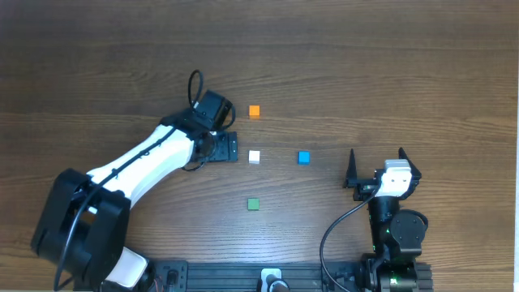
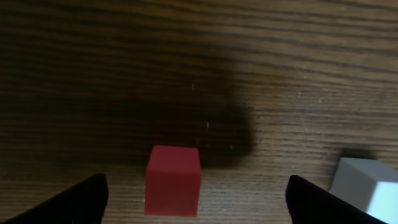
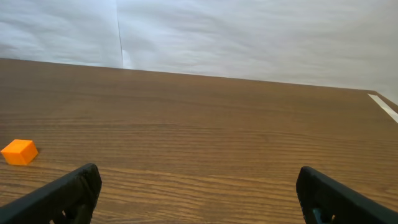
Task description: Stack Cubes
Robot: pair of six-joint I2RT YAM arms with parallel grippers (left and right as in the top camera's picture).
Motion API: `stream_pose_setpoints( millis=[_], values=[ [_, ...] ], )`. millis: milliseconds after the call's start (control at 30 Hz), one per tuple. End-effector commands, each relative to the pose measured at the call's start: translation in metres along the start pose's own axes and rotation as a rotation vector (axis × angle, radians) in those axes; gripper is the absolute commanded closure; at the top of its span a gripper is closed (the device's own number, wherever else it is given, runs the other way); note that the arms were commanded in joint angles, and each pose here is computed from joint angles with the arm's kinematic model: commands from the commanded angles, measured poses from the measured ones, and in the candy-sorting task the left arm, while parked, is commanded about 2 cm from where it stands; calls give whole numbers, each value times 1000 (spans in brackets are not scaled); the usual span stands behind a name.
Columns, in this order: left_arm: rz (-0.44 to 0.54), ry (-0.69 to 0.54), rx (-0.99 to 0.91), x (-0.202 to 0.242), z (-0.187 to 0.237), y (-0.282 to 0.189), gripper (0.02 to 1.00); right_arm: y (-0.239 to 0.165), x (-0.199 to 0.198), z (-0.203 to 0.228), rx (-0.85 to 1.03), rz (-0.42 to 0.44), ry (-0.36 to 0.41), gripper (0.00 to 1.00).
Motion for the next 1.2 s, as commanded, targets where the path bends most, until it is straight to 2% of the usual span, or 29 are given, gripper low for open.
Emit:
stream_pose_setpoints(
  millis=[33,500,667,733,833,1200],
  values=[
    [-33,52,-28,-2,-6,2,104,0,-1,2,-1,7,-1,9],
    [-70,64,-8,7,-5,14,123,0,-1,2,-1,7,-1,7],
    [-66,63,-15,7,-6,15,248,0,-1,2,-1,7,-1,7],
    [-64,62,-17,7,-7,15,378,0,-1,2,-1,7,-1,7],
    [-65,62,-15,7,-6,16,439,0,-1,2,-1,7,-1,7],
    [-81,68,7,13,2,20,446,0,-1,2,-1,7,-1,7]
  ],
)
Point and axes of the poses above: each gripper's point midway between its finger pads, its own y axis out along the fingers, its own x axis along the line the jaws close on, z = x × y, the point moved 3 cm from there along -y, back along the fingers, and after that the axes turned 6 degrees about -y, right-handed, at the moved point
